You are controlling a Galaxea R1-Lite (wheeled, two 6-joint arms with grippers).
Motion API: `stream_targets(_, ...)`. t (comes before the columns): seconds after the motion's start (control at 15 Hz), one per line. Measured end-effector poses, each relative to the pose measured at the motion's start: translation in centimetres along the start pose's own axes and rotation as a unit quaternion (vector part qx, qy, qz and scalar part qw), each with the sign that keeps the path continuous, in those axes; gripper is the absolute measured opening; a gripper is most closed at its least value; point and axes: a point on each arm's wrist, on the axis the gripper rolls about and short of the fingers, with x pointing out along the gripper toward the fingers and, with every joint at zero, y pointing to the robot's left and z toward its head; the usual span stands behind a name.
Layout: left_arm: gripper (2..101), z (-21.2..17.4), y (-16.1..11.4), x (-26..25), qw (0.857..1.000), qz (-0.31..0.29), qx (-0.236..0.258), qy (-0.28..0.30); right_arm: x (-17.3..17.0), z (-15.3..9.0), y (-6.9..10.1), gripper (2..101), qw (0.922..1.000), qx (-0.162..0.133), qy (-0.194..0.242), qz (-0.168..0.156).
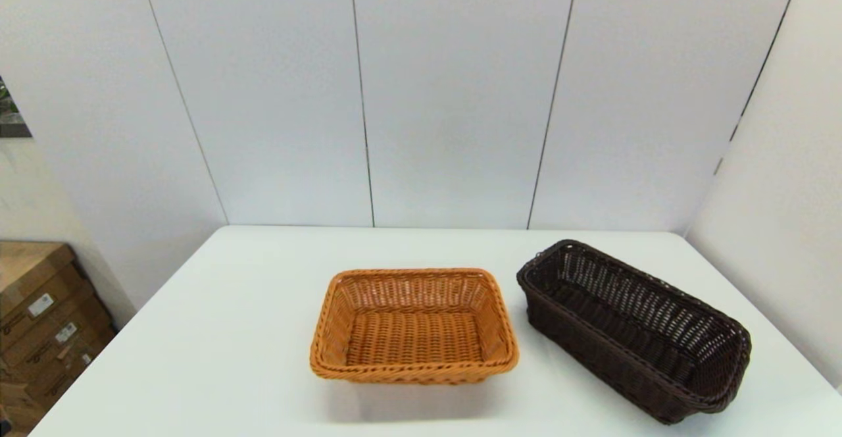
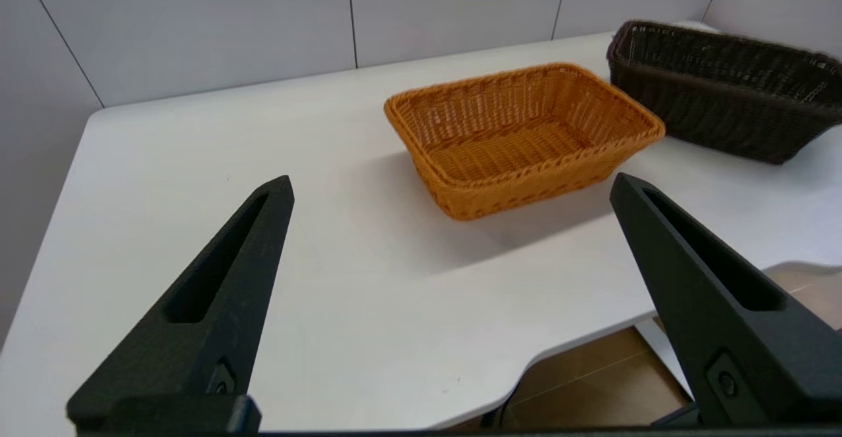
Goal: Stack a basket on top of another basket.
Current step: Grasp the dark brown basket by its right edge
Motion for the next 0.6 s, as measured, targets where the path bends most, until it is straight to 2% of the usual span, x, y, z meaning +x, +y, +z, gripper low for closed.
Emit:
stream_targets(0.33,97.7,-4.0,0.1,-0.5,0.999,0.026,0.015,-0.011,0.0,0.0,0.0,97.7,1.0000,0.000,0.000,0.000)
stream_targets(0.6,97.7,-5.6,0.5,-0.6,0.994,0.103,0.016,-0.016,0.0,0.0,0.0,97.7,1.0000,0.000,0.000,0.000)
